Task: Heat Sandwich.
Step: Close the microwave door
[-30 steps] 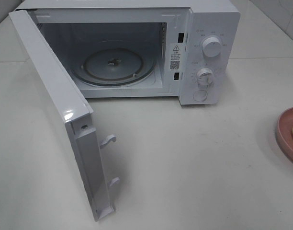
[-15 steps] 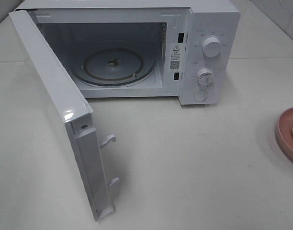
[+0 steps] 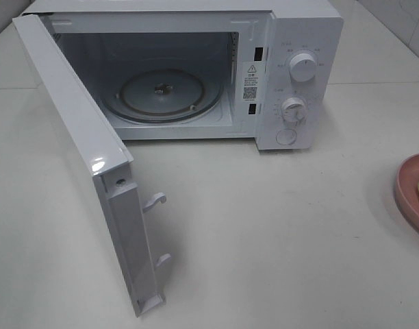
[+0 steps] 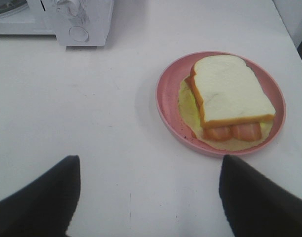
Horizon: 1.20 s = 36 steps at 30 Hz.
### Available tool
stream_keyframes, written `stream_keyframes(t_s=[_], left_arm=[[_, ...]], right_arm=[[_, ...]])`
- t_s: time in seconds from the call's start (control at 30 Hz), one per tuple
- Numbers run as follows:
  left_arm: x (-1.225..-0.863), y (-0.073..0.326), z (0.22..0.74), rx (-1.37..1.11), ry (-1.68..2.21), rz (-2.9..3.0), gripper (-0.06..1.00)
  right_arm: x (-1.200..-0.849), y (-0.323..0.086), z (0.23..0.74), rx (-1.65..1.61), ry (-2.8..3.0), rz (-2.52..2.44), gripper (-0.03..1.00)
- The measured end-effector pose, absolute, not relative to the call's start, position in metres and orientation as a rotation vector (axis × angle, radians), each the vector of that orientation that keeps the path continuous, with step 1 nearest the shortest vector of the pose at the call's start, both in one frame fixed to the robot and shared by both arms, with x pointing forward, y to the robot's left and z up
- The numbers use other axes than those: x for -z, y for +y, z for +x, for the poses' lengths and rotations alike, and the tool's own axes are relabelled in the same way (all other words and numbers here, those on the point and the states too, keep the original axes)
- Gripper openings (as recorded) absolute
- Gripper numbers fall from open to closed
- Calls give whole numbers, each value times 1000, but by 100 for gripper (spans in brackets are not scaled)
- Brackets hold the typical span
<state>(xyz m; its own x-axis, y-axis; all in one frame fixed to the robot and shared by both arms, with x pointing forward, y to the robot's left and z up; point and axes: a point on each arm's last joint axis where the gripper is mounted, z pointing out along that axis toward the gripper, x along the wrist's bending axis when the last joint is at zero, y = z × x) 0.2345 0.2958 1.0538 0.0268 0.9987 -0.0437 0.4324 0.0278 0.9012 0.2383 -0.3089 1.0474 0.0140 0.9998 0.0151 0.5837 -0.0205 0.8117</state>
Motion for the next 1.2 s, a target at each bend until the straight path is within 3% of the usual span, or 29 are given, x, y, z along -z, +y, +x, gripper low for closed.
stream_keyframes(t_s=[1.2], left_arm=[[-1054,296,234,-909,1517,1516,99]], right_arm=[[-1048,-310,229,-899,1609,1586,76]])
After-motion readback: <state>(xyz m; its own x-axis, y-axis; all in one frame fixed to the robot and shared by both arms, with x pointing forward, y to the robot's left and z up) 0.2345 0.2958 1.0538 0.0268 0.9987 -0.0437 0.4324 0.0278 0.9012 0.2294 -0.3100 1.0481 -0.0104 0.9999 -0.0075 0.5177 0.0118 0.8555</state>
